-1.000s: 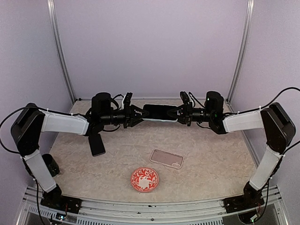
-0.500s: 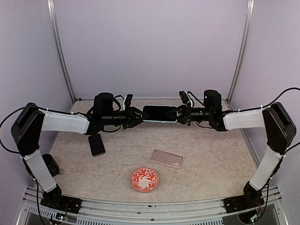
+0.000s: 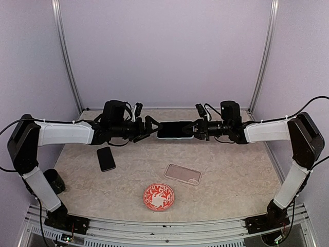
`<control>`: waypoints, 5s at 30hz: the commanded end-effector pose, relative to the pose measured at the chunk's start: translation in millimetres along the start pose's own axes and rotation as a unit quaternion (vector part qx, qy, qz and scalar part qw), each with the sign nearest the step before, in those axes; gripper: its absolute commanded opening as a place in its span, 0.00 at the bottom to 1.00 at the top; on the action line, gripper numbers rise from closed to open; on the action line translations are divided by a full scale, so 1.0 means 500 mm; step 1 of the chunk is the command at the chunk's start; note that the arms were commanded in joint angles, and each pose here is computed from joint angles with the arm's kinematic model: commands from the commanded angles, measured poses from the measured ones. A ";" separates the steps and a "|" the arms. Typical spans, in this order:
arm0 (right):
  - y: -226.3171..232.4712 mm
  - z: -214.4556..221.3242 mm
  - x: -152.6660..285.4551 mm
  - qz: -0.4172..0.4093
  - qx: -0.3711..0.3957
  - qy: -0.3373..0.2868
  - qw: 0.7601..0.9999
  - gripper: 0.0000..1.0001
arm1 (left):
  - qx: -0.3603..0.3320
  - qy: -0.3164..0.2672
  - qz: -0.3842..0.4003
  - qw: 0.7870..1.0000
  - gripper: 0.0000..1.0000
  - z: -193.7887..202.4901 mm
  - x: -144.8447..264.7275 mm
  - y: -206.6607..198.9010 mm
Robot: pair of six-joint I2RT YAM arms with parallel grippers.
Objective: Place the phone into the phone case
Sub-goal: Press the phone at the bottom left corner of the phone case, then pass from the right arm to the left
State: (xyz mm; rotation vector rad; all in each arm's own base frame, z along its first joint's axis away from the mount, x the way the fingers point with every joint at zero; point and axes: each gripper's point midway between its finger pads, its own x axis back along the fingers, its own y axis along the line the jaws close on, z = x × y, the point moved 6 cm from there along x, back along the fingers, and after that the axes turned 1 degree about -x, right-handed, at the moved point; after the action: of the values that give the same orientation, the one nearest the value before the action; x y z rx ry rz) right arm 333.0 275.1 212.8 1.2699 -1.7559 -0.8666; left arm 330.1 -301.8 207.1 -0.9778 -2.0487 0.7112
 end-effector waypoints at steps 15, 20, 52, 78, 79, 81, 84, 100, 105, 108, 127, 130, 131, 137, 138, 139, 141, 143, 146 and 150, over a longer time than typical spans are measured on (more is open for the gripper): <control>0.048 -0.006 0.003 -0.041 0.051 0.023 0.998 0.00 | -0.377 -0.067 -0.097 0.919 0.99 0.002 0.089 -0.101; 0.050 0.003 0.001 -0.040 0.055 0.034 0.997 0.00 | -0.447 -0.055 -0.100 0.887 0.99 0.022 0.091 -0.123; 0.091 0.033 -0.033 -0.071 0.098 0.089 0.989 0.00 | -0.672 0.096 -0.048 0.733 0.99 0.088 -0.022 -0.140; 0.114 0.059 -0.045 -0.088 0.115 0.112 0.983 0.00 | -0.697 0.097 -0.042 0.709 0.99 0.108 -0.029 -0.150; 0.114 0.060 -0.046 -0.089 0.114 0.113 0.983 0.00 | -0.699 0.098 -0.040 0.708 0.99 0.110 -0.031 -0.153; 0.114 0.063 -0.049 -0.091 0.113 0.113 0.983 0.00 | -0.699 0.102 -0.042 0.707 0.99 0.114 -0.040 -0.153; 0.114 0.065 -0.049 -0.094 0.111 0.115 0.983 0.00 | -0.698 0.115 -0.047 0.705 0.99 0.123 -0.052 -0.146; 0.110 0.070 -0.057 -0.095 0.111 0.118 0.982 0.00 | -0.688 0.096 -0.062 0.716 0.99 0.115 -0.072 -0.147; 0.106 0.073 -0.061 -0.093 0.108 0.121 0.982 0.00 | -0.686 0.092 -0.059 0.720 0.97 0.116 -0.078 -0.152; 0.105 0.073 -0.063 -0.093 0.108 0.121 0.982 0.00 | -0.684 0.091 -0.062 0.721 0.94 0.114 -0.081 -0.151; 0.104 0.069 -0.066 -0.095 0.108 0.121 0.982 0.00 | -0.671 0.108 -0.056 0.731 0.52 0.118 -0.089 -0.152; 0.107 0.065 -0.064 -0.096 0.108 0.118 0.982 0.24 | -0.668 0.105 -0.064 0.734 0.53 0.115 -0.089 -0.149; 0.110 0.063 -0.061 -0.097 0.109 0.116 0.983 0.33 | -0.667 0.103 -0.068 0.735 0.53 0.112 -0.088 -0.148; 0.110 0.049 -0.040 -0.089 0.112 0.100 0.985 0.53 | -0.653 0.102 -0.080 0.746 0.52 0.096 -0.083 -0.136; 0.109 0.047 -0.036 -0.088 0.112 0.098 0.985 0.54 | -0.650 0.101 -0.089 0.748 0.51 0.091 -0.082 -0.131; 0.107 0.047 -0.033 -0.086 0.112 0.097 0.985 0.55 | -0.646 0.102 -0.098 0.750 0.51 0.085 -0.080 -0.126; 0.102 0.047 -0.027 -0.077 0.111 0.095 0.986 0.56 | -0.636 0.101 -0.112 0.757 0.50 0.071 -0.078 -0.117; 0.094 0.047 -0.023 -0.067 0.113 0.093 0.987 0.59 | -0.625 0.101 -0.128 0.763 0.49 0.056 -0.077 -0.109; 0.078 0.047 -0.016 -0.047 0.111 0.088 0.989 0.61 | -0.608 0.110 -0.160 0.769 0.49 0.040 -0.084 -0.089; 0.051 0.038 -0.002 -0.001 0.111 0.070 0.991 0.64 | -0.585 0.130 -0.185 0.779 0.49 0.028 -0.098 -0.062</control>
State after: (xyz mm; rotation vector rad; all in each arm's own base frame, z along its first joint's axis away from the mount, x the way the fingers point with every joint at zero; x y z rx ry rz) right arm 303.6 297.3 223.8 1.4950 -1.6894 -0.6188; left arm 306.2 -368.7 204.7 -1.2624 -2.2126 -1.0674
